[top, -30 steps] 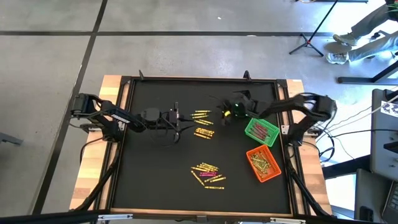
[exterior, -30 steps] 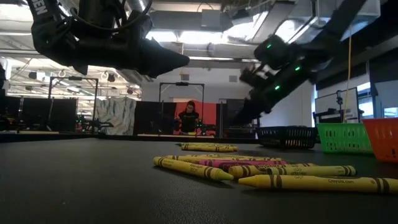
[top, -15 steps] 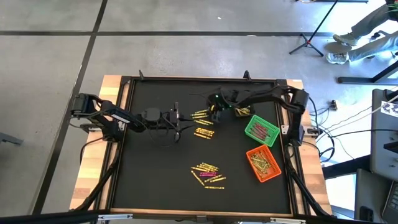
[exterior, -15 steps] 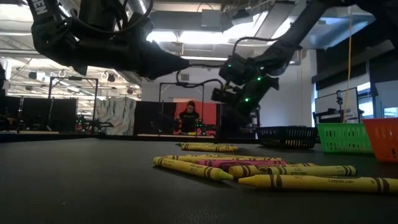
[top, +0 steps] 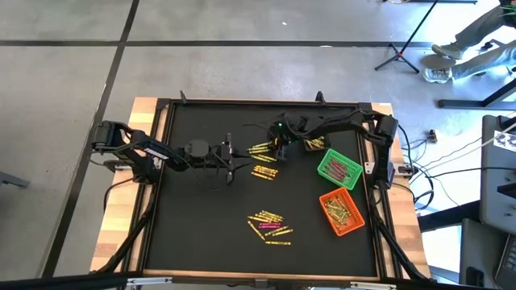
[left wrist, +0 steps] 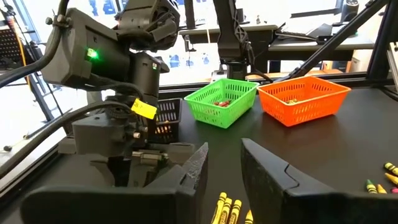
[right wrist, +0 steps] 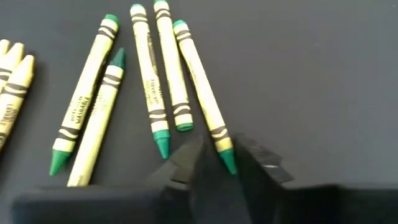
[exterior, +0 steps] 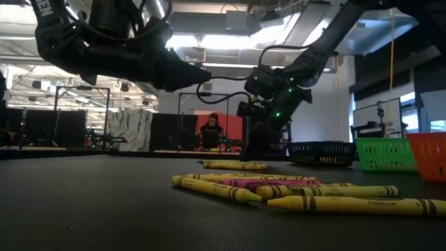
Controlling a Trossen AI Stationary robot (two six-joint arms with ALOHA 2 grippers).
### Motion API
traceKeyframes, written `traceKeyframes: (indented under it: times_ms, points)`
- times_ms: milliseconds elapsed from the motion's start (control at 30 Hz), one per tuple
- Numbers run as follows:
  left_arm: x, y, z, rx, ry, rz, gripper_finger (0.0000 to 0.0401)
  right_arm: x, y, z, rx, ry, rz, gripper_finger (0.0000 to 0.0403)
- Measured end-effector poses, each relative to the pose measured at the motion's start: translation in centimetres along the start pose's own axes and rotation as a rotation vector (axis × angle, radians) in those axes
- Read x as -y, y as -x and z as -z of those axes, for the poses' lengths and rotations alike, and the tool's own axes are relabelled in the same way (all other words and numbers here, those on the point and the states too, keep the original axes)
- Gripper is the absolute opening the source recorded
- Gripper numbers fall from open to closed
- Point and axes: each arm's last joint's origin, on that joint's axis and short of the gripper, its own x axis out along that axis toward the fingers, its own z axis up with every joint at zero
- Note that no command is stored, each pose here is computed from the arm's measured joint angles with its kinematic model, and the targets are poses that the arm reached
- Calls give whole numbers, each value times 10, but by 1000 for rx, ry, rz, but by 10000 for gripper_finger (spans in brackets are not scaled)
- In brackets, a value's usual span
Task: Sort crayons
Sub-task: Put the green crayon into the orange basket
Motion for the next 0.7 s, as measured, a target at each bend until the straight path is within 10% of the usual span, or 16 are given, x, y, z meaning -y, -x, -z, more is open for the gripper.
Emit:
traceKeyframes:
  times_ms: [200,700]
  points:
    - [0,0,0,-1,0,0,79,0,0,1,-12,1,10,11]
    - [0,0,2,-22,12,2,79,-27,58,-16,-101,-11,127,11]
